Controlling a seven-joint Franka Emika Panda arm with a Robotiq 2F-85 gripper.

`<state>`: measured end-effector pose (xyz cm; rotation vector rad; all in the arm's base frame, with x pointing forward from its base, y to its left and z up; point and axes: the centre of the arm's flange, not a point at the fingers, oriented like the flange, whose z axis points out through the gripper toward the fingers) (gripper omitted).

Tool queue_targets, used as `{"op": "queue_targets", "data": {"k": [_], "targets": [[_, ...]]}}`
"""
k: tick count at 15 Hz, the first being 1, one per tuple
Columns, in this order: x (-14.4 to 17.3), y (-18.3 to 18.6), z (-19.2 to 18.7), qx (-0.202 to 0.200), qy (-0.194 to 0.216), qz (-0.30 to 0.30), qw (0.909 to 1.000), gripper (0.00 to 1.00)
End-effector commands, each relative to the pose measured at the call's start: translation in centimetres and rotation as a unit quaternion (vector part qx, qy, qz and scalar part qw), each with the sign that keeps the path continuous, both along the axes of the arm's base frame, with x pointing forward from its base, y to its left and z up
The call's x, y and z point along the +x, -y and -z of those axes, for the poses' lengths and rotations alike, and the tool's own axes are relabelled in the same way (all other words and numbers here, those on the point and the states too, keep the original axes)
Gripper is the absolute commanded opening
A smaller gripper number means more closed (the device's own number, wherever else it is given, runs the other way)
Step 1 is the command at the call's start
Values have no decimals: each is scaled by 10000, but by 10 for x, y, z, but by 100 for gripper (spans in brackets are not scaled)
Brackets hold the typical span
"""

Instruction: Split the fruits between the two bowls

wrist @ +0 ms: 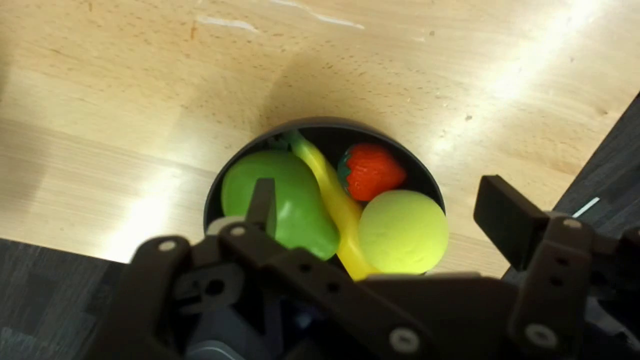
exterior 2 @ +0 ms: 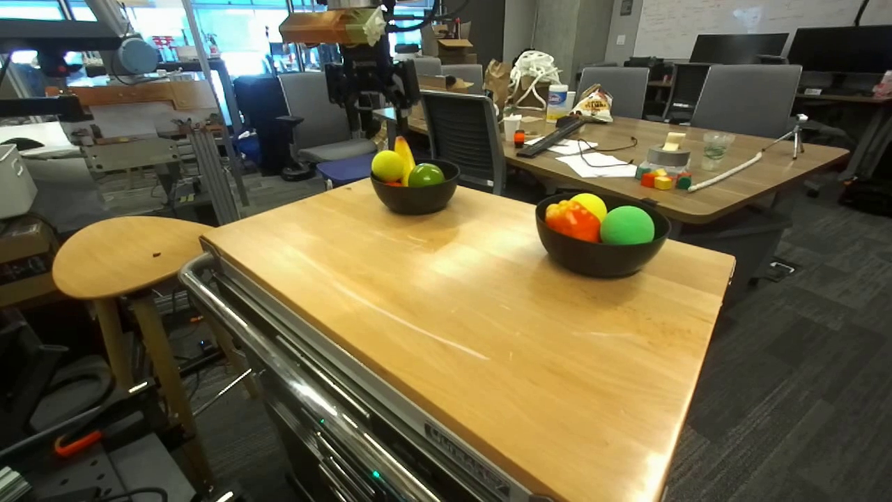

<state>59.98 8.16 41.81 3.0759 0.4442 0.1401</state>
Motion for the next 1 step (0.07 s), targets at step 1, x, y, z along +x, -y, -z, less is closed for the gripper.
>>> {"op": "queue_targets", "data": {"k": [1], "targets": [[1, 0, 7, -3, -45, 1, 10000, 100]]}}
